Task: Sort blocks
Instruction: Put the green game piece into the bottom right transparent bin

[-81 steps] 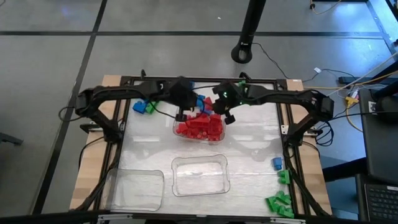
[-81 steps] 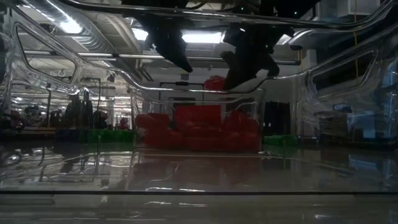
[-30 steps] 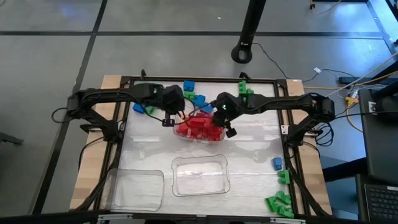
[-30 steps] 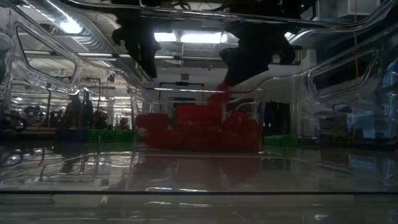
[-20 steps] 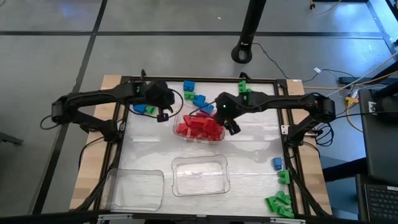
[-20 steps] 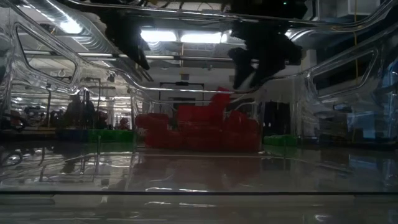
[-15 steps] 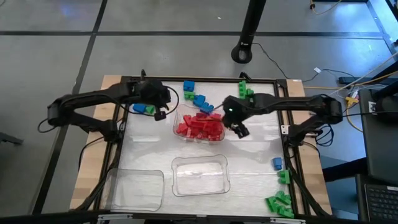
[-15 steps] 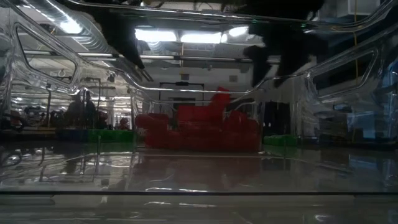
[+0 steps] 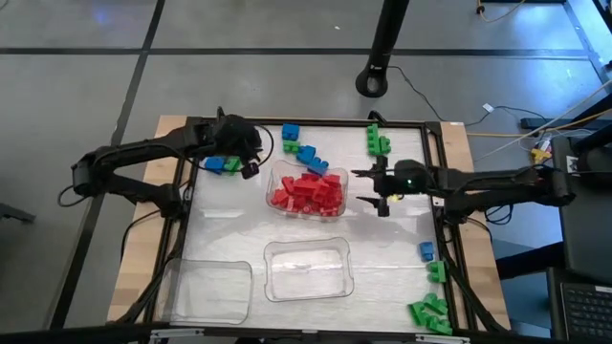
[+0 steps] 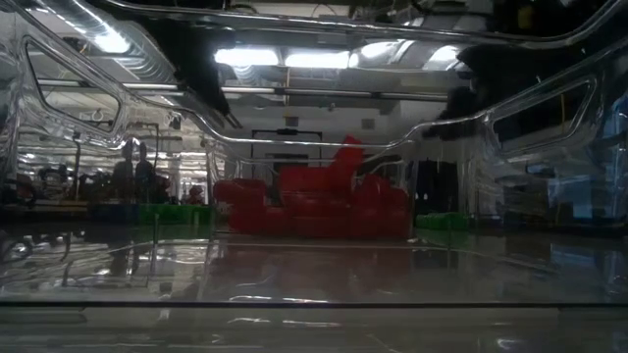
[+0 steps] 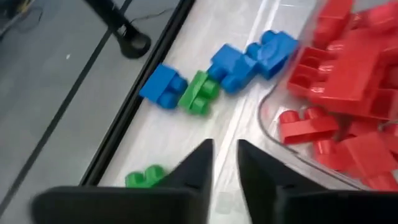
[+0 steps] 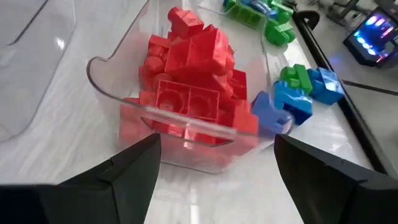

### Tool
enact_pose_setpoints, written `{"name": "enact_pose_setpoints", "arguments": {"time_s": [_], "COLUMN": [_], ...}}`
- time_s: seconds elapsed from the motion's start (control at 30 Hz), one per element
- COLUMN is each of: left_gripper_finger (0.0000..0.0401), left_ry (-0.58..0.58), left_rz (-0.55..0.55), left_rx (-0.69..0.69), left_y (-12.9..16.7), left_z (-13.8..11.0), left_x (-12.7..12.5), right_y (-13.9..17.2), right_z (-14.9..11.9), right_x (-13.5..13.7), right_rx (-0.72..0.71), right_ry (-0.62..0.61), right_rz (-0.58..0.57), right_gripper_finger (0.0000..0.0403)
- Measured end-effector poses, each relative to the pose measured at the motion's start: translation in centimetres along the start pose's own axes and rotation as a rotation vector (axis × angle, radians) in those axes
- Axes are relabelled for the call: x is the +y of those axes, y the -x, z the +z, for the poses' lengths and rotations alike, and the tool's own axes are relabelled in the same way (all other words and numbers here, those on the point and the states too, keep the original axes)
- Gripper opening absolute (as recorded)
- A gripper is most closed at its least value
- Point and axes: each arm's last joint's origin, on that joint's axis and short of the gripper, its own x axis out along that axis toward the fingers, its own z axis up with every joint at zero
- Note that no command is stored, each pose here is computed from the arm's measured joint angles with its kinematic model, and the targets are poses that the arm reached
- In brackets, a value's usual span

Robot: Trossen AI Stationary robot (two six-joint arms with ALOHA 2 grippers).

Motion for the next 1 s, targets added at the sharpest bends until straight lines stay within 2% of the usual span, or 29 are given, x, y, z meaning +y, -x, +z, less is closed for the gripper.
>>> {"name": "enact_pose_setpoints", "arguments": {"time_s": [0.23,0.37,0.43,0.73,1.0], "left_gripper_finger": [0.0208,0.0252,0.0259,0.0262,0.0262], "left_ry": [0.211,0.34,0.417,0.588,0.655], "left_rz": [0.133,0.164,0.172,0.204,0.238], "left_rx": [0.099,0.109,0.121,0.286,0.392], "left_y": [-0.1,-0.5,-0.8,-2.1,-3.9], "left_z": [-1.1,-1.6,-2.0,-5.3,-7.6], "left_x": [1.4,1.9,1.9,1.3,0.6], "right_y": [-0.3,0.0,0.1,-0.2,-0.2], "right_z": [-4.0,-4.8,-5.1,-5.8,-6.3], "right_x": [1.4,2.0,2.4,2.8,2.4], "right_rx": [-0.121,-0.192,-0.175,-0.087,-0.011], "right_ry": [-0.115,-0.108,-0.111,-0.137,-0.115], "right_rz": [-0.03,-0.152,-0.197,-0.389,-0.581], "right_gripper_finger": [0.0312,0.0312,0.0312,0.0312,0.0312]}}
